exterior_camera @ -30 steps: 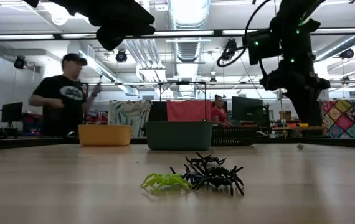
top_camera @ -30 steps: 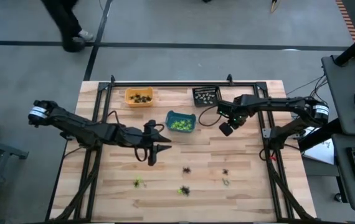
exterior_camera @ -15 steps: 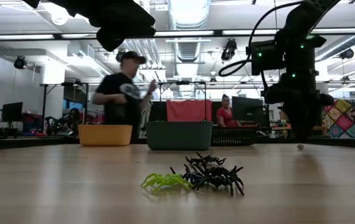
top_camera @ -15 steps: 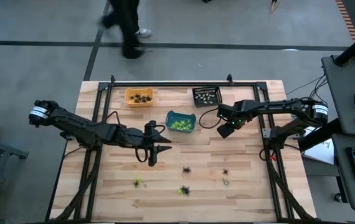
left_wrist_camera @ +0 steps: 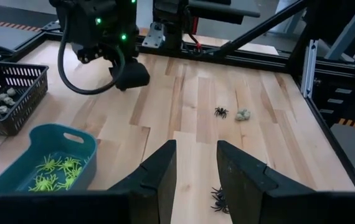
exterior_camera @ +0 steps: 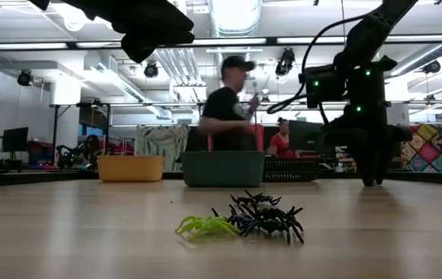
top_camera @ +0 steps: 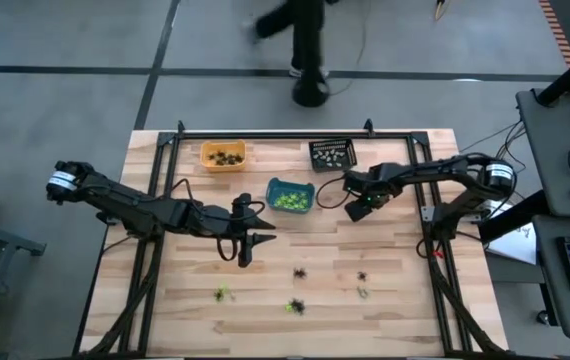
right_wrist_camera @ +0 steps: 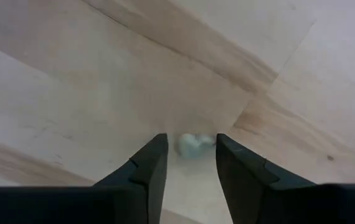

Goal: Sort Halloween decoration
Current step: Put the white skull toy into the black bin

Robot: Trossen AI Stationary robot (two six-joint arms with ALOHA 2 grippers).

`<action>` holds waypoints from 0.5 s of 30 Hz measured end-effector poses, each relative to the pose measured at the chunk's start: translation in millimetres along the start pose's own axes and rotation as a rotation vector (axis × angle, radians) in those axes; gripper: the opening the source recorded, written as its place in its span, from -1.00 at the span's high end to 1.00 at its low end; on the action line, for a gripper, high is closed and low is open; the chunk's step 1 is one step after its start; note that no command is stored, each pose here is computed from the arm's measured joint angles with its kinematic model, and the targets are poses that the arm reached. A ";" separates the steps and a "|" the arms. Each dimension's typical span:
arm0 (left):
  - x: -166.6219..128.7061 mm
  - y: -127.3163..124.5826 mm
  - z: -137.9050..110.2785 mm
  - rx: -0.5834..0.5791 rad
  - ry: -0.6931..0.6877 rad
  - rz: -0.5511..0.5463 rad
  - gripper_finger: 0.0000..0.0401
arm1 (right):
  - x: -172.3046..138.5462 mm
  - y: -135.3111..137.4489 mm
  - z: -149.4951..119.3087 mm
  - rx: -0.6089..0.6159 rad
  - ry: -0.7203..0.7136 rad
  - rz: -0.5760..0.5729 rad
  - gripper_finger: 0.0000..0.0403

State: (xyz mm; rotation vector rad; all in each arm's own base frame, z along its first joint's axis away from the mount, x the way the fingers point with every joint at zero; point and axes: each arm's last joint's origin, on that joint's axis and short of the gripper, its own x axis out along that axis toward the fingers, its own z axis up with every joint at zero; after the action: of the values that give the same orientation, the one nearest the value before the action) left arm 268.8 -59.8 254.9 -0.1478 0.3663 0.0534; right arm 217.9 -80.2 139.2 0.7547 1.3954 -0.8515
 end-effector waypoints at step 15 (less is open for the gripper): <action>0.0 0.1 -0.3 0.001 0.003 0.001 0.51 | 16.7 3.7 3.5 -0.018 0.025 -0.042 0.76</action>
State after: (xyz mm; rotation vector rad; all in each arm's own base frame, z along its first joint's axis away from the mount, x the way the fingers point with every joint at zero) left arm 268.7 -59.8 254.6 -0.1469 0.3689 0.0537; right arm 222.7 -82.3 122.6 0.7264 1.4441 -0.8637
